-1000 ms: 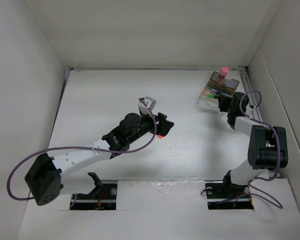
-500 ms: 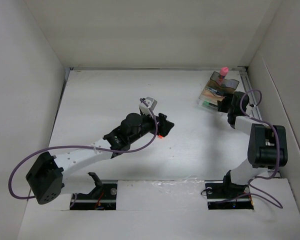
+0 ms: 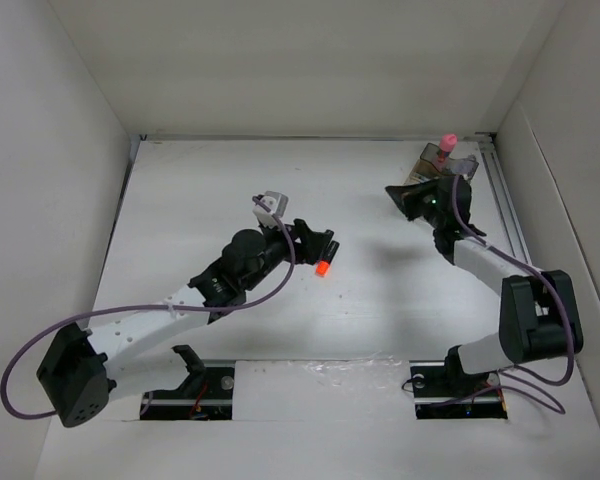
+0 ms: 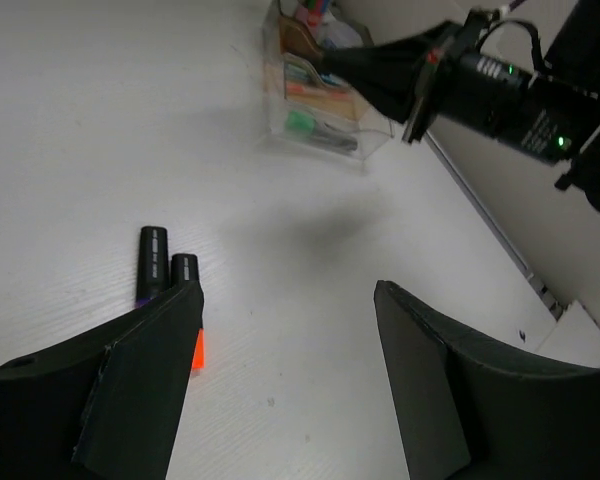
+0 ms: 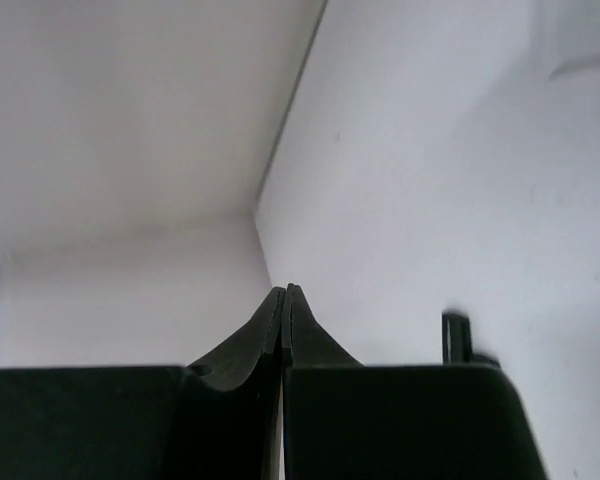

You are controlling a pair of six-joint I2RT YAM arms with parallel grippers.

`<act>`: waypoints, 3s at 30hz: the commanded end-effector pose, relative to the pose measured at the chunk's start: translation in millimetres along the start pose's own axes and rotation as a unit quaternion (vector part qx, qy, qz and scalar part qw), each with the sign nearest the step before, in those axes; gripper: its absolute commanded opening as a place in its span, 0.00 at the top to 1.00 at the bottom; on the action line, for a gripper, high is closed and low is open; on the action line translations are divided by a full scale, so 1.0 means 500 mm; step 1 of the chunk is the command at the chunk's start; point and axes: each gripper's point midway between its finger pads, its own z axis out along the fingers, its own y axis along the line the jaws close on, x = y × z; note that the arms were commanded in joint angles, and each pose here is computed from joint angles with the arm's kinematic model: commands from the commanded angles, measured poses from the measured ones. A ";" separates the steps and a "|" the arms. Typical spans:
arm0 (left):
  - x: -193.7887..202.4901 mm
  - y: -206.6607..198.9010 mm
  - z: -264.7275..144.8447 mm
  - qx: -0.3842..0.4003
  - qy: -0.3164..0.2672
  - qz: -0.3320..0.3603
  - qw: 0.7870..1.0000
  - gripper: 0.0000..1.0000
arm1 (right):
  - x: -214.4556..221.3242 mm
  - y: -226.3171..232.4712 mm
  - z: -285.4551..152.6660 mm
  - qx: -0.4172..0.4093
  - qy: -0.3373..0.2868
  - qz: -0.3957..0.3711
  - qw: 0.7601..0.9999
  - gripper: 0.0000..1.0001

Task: Sort the stationery into containers
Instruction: Pick up the pen from the center of the board.

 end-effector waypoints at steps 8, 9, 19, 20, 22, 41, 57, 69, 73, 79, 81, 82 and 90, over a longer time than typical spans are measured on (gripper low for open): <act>-0.066 0.053 -0.036 -0.051 -0.078 -0.047 0.995 0.35 | 0.300 0.029 -0.049 0.004 0.169 -0.243 0.955 0.95; -0.071 0.051 -0.039 -0.049 -0.082 -0.048 0.994 0.35 | 0.326 0.009 -0.055 0.027 0.175 -0.258 0.950 0.91; -0.071 0.051 -0.036 -0.050 -0.079 -0.047 0.995 0.35 | 0.375 -0.112 -0.046 0.177 0.115 -0.368 0.905 0.35; -0.061 0.056 -0.032 -0.055 -0.070 -0.045 0.995 0.35 | 0.382 -0.114 -0.041 0.178 0.115 -0.372 0.904 0.35; -0.068 0.048 -0.032 -0.049 -0.072 -0.046 0.995 0.35 | 0.392 -0.142 -0.037 0.198 0.120 -0.388 0.892 0.35; -0.068 0.062 -0.041 -0.062 -0.080 -0.042 0.994 0.35 | 0.423 -0.254 -0.028 0.270 0.115 -0.456 0.841 0.59; -0.075 0.055 -0.040 -0.056 -0.081 -0.043 0.994 0.35 | 0.360 -0.285 -0.083 0.305 0.091 -0.467 0.825 0.45; -0.072 0.057 -0.044 -0.056 -0.081 -0.043 0.994 0.35 | 0.366 -0.279 -0.063 0.295 0.095 -0.452 0.836 0.34; -0.076 0.051 -0.047 -0.050 -0.083 -0.043 0.994 0.34 | 0.344 -0.284 -0.041 0.289 0.098 -0.414 0.858 0.37; -0.077 0.051 -0.047 -0.049 -0.084 -0.044 0.994 0.34 | 0.349 -0.296 -0.025 0.288 0.125 -0.407 0.858 0.52; -0.077 0.051 -0.047 -0.049 -0.084 -0.044 0.994 0.34 | 0.351 -0.303 -0.019 0.291 0.127 -0.413 0.854 0.53; -0.077 0.051 -0.047 -0.049 -0.084 -0.044 0.994 0.34 | 0.352 -0.295 -0.015 0.286 0.128 -0.416 0.854 0.55; -0.076 0.051 -0.043 -0.049 -0.084 -0.044 0.994 0.34 | 0.373 -0.314 -0.014 0.278 0.177 -0.392 0.859 0.82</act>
